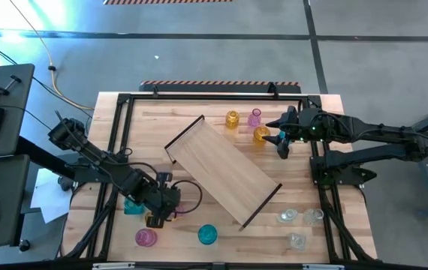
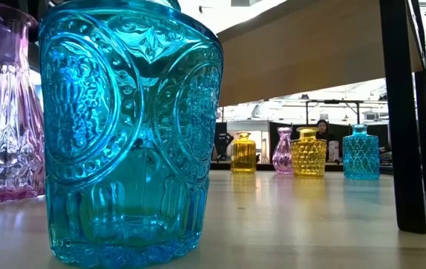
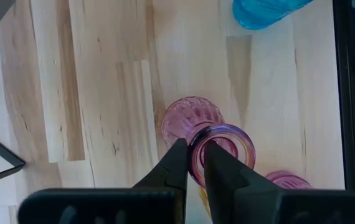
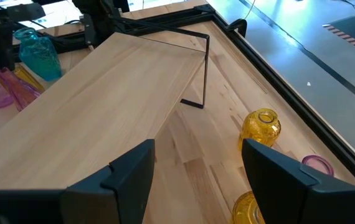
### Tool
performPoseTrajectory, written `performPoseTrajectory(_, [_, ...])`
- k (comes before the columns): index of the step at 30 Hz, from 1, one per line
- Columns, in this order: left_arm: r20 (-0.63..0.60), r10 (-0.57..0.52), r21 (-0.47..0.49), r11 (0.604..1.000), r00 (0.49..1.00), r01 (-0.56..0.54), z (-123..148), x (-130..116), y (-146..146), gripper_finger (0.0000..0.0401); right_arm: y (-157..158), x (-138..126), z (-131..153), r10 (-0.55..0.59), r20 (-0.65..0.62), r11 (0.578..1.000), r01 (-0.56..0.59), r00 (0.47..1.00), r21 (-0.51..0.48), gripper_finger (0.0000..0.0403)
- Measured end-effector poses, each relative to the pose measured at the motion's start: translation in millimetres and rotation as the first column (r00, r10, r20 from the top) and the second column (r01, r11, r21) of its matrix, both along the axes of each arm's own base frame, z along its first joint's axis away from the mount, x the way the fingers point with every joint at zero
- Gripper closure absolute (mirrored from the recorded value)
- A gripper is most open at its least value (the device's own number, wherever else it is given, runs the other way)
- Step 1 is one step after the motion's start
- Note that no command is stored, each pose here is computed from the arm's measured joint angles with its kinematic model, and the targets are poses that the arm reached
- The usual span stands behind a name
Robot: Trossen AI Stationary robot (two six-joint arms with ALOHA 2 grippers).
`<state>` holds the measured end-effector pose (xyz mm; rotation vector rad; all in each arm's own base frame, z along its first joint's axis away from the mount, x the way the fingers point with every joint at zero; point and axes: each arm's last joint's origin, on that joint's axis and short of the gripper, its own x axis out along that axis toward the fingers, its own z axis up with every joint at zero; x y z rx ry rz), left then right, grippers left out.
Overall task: Sort vases onto shelf
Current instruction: Put the middle pink flower vase on the shelf
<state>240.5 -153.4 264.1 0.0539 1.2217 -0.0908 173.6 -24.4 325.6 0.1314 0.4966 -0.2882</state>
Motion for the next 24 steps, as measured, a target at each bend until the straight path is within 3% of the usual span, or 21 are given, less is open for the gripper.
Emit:
performPoseTrajectory(5, [-0.005, -0.003, -0.004, 1.0, 1.0, 0.003, 1, 0, 0, 0.0372, 0, 0, 0, 0.0, 0.0, 1.0, 0.0, 1.0, 0.0, 0.0174])
performPoseTrajectory(17, [0.075, -0.026, -0.053, 0.998, 0.997, 0.03, 29, 8, -5, 0.0391, 0, 0, 0, 0.002, 0.0, 1.0, -0.002, 1.0, 0.0, 0.0174])
performPoseTrajectory(24, [0.071, -0.027, -0.066, 0.997, 0.997, 0.031, 30, 9, -4, 0.0391, 0, 0, 0, 0.004, -0.001, 1.0, -0.004, 1.0, 0.001, 0.0174])
